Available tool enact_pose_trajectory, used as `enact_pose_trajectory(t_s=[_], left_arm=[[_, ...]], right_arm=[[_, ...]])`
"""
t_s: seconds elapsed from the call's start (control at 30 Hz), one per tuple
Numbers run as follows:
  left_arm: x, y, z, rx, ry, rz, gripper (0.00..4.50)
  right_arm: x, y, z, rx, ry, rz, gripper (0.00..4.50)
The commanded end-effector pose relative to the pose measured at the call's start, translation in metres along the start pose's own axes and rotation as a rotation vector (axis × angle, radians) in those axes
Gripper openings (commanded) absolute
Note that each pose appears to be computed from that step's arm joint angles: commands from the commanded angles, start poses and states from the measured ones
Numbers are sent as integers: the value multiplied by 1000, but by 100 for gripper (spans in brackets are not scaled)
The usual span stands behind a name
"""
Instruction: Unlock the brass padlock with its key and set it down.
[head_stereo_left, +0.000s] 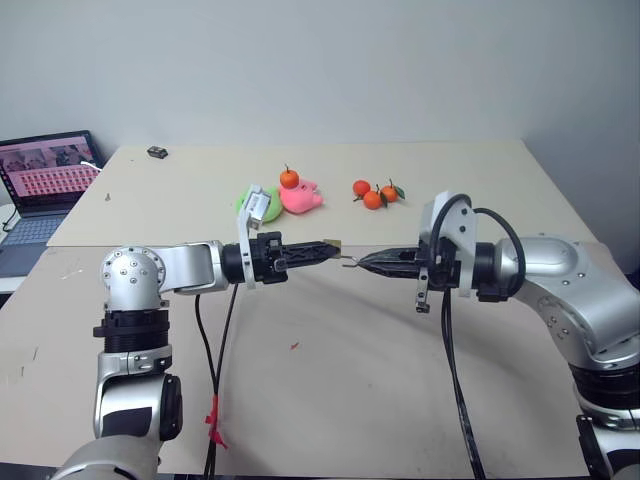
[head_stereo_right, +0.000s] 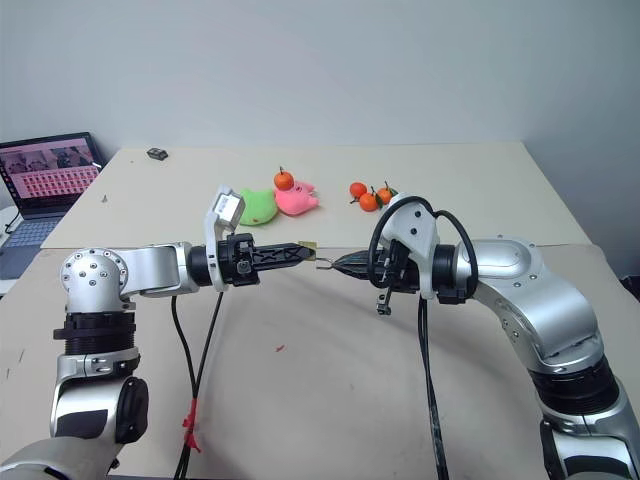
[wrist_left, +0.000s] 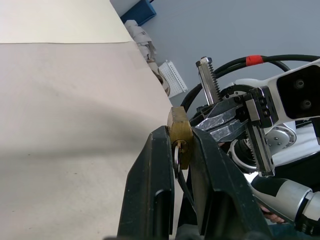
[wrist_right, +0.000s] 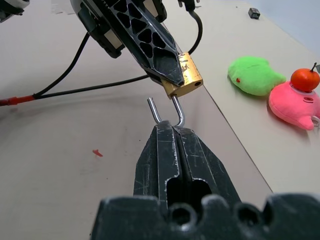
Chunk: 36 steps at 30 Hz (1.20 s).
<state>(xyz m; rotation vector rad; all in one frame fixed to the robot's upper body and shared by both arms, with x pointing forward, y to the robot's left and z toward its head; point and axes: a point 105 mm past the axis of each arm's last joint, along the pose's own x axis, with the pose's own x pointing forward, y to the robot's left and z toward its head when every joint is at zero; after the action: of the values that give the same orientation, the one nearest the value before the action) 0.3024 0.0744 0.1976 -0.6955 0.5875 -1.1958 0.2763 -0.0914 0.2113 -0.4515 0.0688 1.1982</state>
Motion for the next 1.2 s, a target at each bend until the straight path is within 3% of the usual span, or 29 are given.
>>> enact_pose_trajectory(t_s=[0.03, 0.3, 0.47, 0.63, 0.9, 1.03, 1.2], left_arm=[[-4, -10, 15, 44, -42, -23, 7], [-9, 0, 11, 29, -26, 8, 7], [-16, 22, -10, 12, 42, 99, 7], [-18, 30, -14, 6, 52, 121, 7], [-10, 29, -24, -48, 90, 82, 7], [-7, 35, -41, -88, 151, 101, 7], [4, 65, -60, -204, 182, 237, 7]], right_arm=[[1, 5, 2, -28, -3, 1, 10], [-14, -1, -20, -51, 117, -23, 10], [-23, -11, -8, -41, 80, -55, 10], [-25, -6, 6, 12, 3, -24, 149], [-22, 20, 11, 45, 8, 97, 429], [-19, 21, 11, 4, 19, 76, 446], [-18, 25, 9, 26, 19, 66, 446]])
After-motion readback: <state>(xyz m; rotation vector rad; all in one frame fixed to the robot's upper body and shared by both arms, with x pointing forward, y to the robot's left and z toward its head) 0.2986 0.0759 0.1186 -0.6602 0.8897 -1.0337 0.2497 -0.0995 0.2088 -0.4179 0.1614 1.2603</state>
